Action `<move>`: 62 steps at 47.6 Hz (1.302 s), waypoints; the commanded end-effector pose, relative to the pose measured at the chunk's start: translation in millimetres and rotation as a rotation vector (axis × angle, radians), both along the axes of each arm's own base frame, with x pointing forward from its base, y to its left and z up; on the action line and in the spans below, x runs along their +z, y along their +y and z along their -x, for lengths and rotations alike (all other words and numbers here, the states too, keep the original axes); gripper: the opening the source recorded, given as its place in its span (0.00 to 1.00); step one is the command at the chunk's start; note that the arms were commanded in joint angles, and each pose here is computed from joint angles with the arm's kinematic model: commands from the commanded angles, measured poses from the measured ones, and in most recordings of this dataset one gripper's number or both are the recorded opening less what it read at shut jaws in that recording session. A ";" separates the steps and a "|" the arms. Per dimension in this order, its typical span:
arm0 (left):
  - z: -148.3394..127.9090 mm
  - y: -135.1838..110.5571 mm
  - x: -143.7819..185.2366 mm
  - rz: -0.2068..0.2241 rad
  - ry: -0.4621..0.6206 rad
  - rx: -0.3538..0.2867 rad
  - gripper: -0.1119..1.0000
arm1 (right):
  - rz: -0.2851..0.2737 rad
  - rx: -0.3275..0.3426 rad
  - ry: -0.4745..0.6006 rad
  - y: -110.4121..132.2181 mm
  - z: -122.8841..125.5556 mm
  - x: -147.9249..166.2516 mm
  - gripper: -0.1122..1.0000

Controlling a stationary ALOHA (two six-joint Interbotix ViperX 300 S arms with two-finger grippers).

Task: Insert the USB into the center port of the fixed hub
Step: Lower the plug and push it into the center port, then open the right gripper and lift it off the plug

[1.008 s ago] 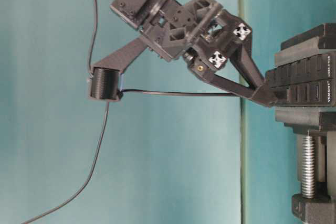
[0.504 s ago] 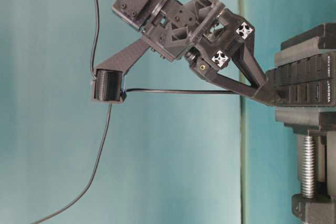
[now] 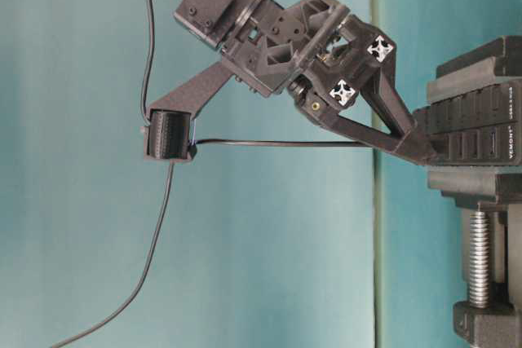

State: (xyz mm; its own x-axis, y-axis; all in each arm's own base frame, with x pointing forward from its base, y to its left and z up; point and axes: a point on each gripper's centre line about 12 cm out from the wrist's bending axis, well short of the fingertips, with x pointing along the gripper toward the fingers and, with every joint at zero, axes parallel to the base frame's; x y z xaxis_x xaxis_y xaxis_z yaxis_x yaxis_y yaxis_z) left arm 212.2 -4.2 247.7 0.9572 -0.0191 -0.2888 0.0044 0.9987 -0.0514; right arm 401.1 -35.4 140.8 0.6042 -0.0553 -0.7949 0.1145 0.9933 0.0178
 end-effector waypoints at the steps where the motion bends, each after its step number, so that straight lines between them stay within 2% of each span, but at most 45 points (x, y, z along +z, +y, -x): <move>1: -2.0 0.0 4.7 0.000 -0.017 0.000 0.10 | -0.010 0.000 0.027 3.9 1.5 -4.5 0.19; 10: -2.0 0.3 4.7 -0.001 -0.017 0.001 0.10 | -0.009 0.000 0.021 3.8 0.5 -2.8 0.20; 18: -2.0 0.0 4.7 0.002 -0.017 0.000 0.10 | -0.009 0.000 0.021 3.8 0.5 -2.8 0.28; 31: -2.2 0.3 5.4 0.002 -0.023 0.002 0.10 | -0.007 0.000 -0.010 3.6 -2.5 3.9 0.60; 36: -2.1 -0.1 5.4 0.001 -0.023 0.000 0.10 | -0.007 -0.001 -0.021 3.5 -3.0 6.2 0.69; 50: -2.2 0.3 5.4 0.000 -0.023 0.001 0.10 | -0.006 -0.003 -0.034 2.9 -3.2 12.5 0.70; 62: -1.8 0.3 5.1 0.024 -0.023 0.008 0.10 | -0.006 -0.003 -0.037 2.9 -2.5 15.3 0.71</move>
State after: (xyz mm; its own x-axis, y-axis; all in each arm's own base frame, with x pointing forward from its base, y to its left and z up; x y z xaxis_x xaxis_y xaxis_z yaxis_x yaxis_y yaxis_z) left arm 212.1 -4.2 248.1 0.9589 -0.0192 -0.2829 -0.0022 0.9972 -0.0750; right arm 400.2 -34.8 138.0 0.5945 -0.0540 -0.8023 0.1135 0.9934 0.0172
